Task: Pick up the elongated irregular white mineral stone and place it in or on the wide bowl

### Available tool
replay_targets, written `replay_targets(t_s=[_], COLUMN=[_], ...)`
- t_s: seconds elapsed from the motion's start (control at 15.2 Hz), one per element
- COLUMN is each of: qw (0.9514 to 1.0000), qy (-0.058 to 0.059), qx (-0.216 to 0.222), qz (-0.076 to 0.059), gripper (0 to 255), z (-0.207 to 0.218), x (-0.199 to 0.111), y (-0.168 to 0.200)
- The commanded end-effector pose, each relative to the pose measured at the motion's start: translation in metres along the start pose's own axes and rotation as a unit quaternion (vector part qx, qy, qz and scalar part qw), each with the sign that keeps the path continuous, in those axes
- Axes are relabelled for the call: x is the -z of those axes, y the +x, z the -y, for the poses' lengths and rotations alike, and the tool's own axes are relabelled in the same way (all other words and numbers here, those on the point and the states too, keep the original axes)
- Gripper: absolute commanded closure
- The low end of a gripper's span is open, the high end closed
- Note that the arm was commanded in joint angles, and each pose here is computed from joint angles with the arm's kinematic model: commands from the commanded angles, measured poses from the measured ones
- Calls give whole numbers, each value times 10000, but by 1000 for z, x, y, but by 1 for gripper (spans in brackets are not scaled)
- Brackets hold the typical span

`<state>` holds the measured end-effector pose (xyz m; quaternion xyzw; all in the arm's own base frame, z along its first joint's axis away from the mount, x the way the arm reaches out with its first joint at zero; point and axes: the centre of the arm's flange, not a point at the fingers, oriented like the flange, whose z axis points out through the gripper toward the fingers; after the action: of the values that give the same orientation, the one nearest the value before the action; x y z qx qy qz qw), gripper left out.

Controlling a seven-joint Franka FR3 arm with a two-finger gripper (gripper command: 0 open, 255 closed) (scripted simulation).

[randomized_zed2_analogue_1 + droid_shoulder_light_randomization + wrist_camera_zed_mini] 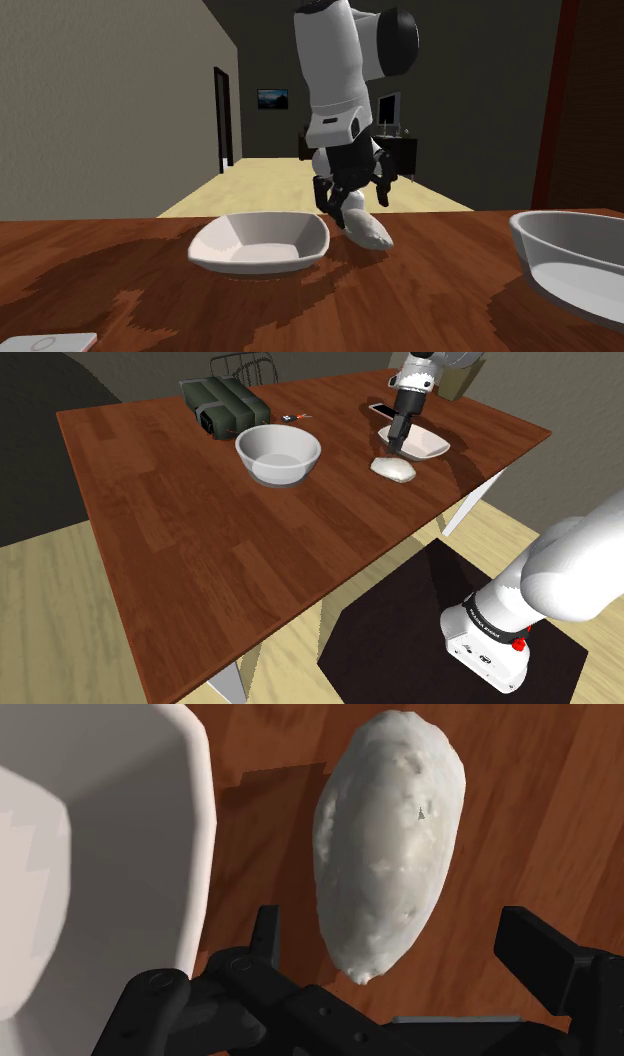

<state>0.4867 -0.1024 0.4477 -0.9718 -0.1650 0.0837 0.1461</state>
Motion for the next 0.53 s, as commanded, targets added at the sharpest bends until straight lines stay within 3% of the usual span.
replay_targets(t_s=[0.0,0.46], qw=[10000,10000], qy=[1,1], qx=[1,1], qz=[-2,-2], gripper=[0,0], z=[0,0], x=[-11,-14], y=[0,0])
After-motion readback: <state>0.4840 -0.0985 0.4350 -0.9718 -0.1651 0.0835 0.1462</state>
